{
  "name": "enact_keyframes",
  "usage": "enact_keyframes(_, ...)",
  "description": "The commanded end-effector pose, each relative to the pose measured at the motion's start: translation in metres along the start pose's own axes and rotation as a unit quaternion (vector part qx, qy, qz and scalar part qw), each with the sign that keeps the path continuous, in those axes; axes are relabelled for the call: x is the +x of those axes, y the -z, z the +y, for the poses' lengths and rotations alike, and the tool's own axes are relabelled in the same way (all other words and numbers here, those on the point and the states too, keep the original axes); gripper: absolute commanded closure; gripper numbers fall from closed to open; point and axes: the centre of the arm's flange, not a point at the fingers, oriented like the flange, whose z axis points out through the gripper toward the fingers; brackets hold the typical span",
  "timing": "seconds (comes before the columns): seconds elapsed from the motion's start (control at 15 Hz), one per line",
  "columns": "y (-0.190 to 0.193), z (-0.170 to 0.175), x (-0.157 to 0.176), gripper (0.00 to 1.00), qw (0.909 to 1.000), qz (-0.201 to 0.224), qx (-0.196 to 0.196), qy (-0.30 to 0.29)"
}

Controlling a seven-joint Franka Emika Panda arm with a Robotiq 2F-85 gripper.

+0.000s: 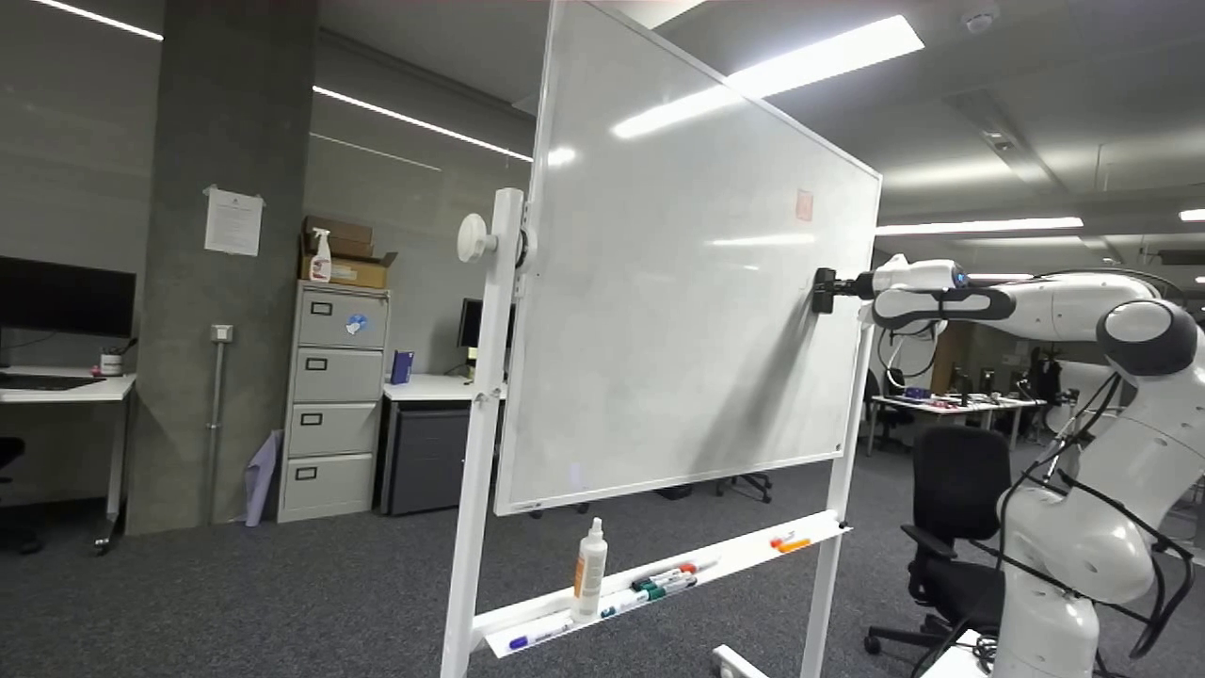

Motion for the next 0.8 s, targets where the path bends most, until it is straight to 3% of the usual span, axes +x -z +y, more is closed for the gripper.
enact_keyframes(0.0,-0.014,-0.037,0.018,0.7,0.9997,0.012,0.02,0.012)
enact_keyframes(0.73,0.008,-0.158,0.029,0.7,0.9881,0.028,0.119,0.093)
